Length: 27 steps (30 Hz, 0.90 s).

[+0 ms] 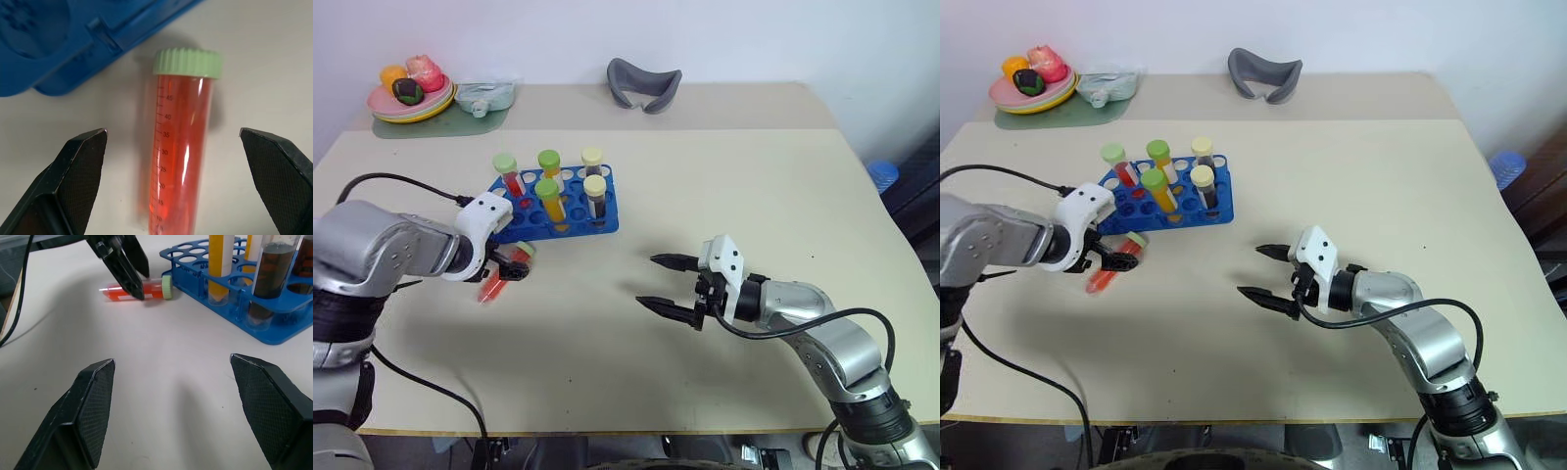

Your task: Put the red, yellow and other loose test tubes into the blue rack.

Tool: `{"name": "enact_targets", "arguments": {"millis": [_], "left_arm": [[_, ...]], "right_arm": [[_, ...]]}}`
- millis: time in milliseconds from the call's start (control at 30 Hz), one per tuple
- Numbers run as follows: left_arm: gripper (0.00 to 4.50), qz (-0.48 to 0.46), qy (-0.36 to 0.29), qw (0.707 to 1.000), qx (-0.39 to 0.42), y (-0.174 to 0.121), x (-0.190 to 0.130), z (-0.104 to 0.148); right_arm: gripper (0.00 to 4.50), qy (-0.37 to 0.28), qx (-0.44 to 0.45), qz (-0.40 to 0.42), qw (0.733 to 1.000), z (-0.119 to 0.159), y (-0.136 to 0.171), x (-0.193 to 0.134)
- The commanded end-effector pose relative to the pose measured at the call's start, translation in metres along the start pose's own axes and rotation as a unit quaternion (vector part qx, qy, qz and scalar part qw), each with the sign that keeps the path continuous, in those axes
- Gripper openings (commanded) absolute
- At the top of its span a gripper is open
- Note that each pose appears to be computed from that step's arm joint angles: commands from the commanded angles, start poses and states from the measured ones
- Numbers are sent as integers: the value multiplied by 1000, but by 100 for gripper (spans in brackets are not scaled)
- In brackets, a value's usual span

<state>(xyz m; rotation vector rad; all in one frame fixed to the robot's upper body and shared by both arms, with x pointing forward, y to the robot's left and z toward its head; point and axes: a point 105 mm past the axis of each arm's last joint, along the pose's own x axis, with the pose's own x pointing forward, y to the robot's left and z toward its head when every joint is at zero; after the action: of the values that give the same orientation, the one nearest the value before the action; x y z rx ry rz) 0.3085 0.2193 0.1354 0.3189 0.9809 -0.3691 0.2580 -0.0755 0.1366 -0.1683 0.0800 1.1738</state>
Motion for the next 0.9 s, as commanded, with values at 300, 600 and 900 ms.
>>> {"name": "enact_targets", "arguments": {"millis": [300,600,900], "left_arm": [[420,-12,57,998,12,2,11,-4],[107,-16,57,998,7,3,10,-5],[107,-27,-50,997,44,10,-30,-7]], "right_arm": [[385,-23,-8,-14,1000,10,7,4],[385,-25,-8,-12,1000,11,7,5],[385,-24,-17,-5,1000,13,10,4]]}}
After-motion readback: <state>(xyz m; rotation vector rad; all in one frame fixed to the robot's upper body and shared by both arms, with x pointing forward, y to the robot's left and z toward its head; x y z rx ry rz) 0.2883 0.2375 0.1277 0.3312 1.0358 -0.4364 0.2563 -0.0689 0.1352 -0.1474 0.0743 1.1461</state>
